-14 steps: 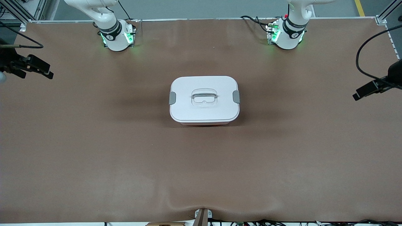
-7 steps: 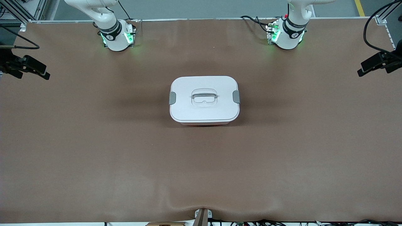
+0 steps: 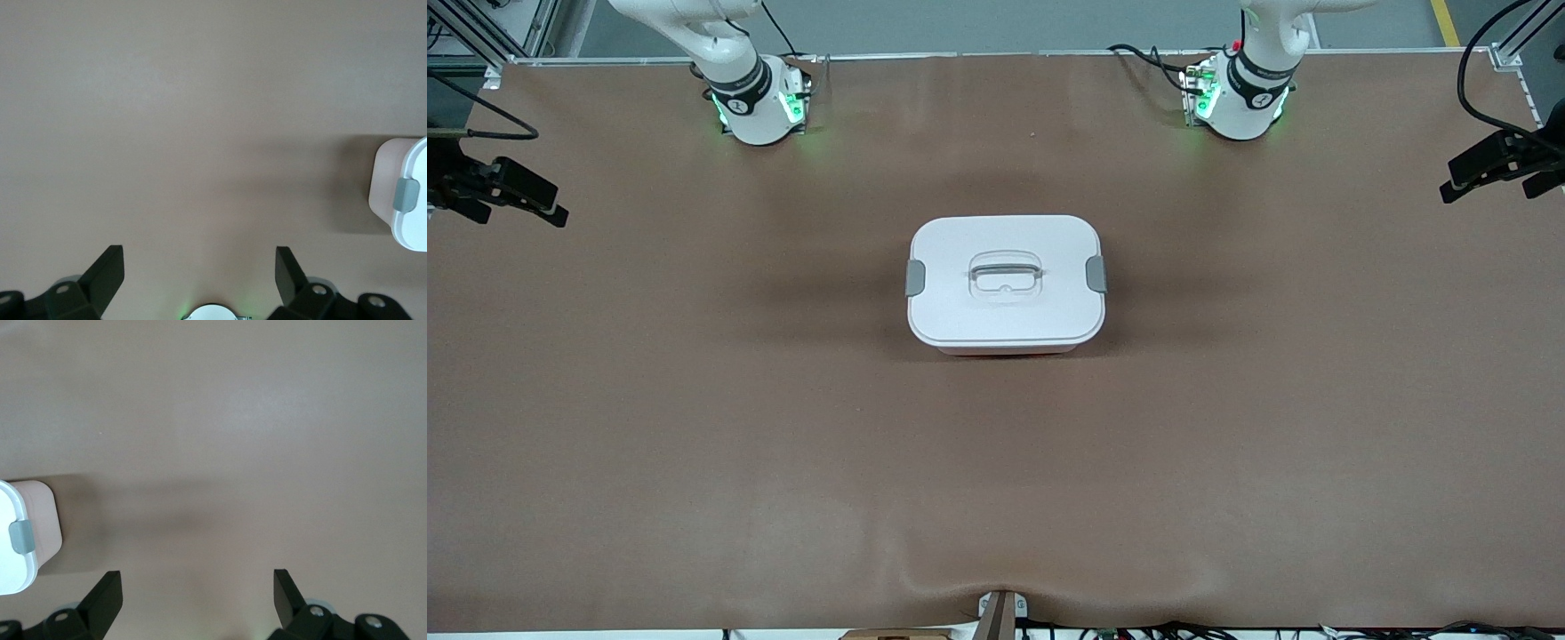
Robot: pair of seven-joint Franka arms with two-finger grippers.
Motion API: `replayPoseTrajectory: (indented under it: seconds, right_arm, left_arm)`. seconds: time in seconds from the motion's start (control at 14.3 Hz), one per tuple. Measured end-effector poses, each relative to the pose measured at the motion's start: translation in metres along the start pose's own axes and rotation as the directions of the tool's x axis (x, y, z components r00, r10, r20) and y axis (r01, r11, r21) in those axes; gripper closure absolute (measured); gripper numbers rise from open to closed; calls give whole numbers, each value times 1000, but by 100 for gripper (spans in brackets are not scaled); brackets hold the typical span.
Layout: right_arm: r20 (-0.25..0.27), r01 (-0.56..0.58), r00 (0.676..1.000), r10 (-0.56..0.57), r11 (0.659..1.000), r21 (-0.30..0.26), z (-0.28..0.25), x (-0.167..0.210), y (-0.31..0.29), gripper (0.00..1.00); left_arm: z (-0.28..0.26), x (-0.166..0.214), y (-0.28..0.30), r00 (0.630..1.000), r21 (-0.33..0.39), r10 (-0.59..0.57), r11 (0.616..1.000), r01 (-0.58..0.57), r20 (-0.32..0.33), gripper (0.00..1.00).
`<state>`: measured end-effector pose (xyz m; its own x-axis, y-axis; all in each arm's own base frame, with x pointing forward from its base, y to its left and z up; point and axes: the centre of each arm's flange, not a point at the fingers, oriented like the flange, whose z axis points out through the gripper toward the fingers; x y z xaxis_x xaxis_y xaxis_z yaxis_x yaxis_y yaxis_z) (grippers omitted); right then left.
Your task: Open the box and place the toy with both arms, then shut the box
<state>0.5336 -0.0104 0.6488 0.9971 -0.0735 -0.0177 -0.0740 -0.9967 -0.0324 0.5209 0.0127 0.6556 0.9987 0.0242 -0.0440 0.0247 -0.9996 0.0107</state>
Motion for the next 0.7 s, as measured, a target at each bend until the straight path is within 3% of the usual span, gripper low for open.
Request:
replayPoseTrajectory:
  seconds: [0.7]
  right_arm:
    - [-14,16,1000,-16,1000,0,-1,1,-9,0]
  left_arm:
    - [1,1,12,1000,2,24,1000,-24,1,0]
